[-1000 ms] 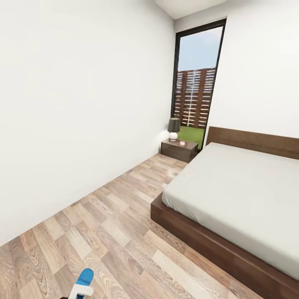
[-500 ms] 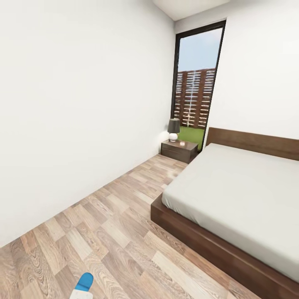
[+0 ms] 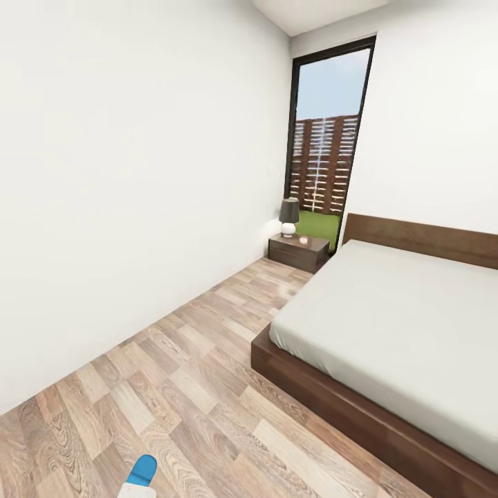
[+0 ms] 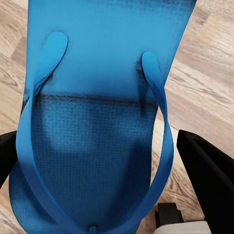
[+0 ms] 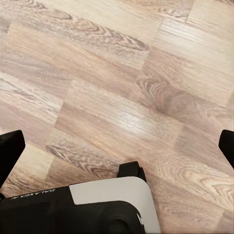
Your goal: In the bedroom, move the book from the bed onto either nightstand, and place the two sandals side by side next to the bed.
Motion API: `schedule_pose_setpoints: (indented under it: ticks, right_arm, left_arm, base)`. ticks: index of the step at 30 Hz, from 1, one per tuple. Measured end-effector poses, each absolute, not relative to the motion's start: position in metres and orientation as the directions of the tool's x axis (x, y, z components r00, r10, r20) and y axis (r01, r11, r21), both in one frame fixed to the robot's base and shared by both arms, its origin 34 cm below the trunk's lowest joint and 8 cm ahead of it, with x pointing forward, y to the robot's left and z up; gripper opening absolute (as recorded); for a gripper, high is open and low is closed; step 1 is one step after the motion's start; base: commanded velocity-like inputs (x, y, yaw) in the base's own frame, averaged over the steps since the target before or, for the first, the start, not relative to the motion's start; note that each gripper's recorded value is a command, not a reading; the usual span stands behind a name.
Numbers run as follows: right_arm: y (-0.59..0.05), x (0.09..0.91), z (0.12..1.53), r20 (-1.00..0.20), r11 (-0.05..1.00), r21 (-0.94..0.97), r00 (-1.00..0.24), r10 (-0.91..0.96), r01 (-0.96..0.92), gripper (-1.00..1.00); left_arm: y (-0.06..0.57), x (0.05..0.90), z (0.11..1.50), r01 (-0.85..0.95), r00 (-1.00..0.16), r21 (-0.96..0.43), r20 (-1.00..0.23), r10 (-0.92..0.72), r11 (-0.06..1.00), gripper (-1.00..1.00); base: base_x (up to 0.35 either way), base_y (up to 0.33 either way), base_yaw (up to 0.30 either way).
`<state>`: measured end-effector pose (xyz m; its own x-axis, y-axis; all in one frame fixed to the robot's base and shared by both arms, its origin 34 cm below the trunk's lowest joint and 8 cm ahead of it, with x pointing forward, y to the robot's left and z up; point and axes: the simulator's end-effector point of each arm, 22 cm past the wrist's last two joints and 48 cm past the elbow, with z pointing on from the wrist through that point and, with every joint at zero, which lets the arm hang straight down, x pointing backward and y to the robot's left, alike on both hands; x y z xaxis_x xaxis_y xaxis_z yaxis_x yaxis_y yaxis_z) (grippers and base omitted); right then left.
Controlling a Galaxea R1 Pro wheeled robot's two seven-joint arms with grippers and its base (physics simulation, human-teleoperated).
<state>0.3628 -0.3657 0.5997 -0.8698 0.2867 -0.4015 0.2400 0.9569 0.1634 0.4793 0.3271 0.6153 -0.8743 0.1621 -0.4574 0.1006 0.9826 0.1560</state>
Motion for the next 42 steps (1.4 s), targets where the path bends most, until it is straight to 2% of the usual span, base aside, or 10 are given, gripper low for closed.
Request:
schedule_pose_setpoints:
  ticks: [14,42]
  right_arm:
    - [-0.364,0.36,0.61,-0.399,0.957,0.165,-0.871,0.286,0.238,1.0]
    - [-0.361,0.36,0.611,-0.397,0.959,0.166,-0.875,0.278,0.23,1.0]
  left_arm:
    - [0.325,0.477,0.626,0.103,-0.875,0.154,-0.457,0.163,0.983,-1.0]
    - [0.324,0.477,0.627,0.105,-0.875,0.154,-0.456,0.165,0.983,-1.0]
  base:
    - [0.0,0.0,-0.097]
    - [0.0,0.0,-0.286]
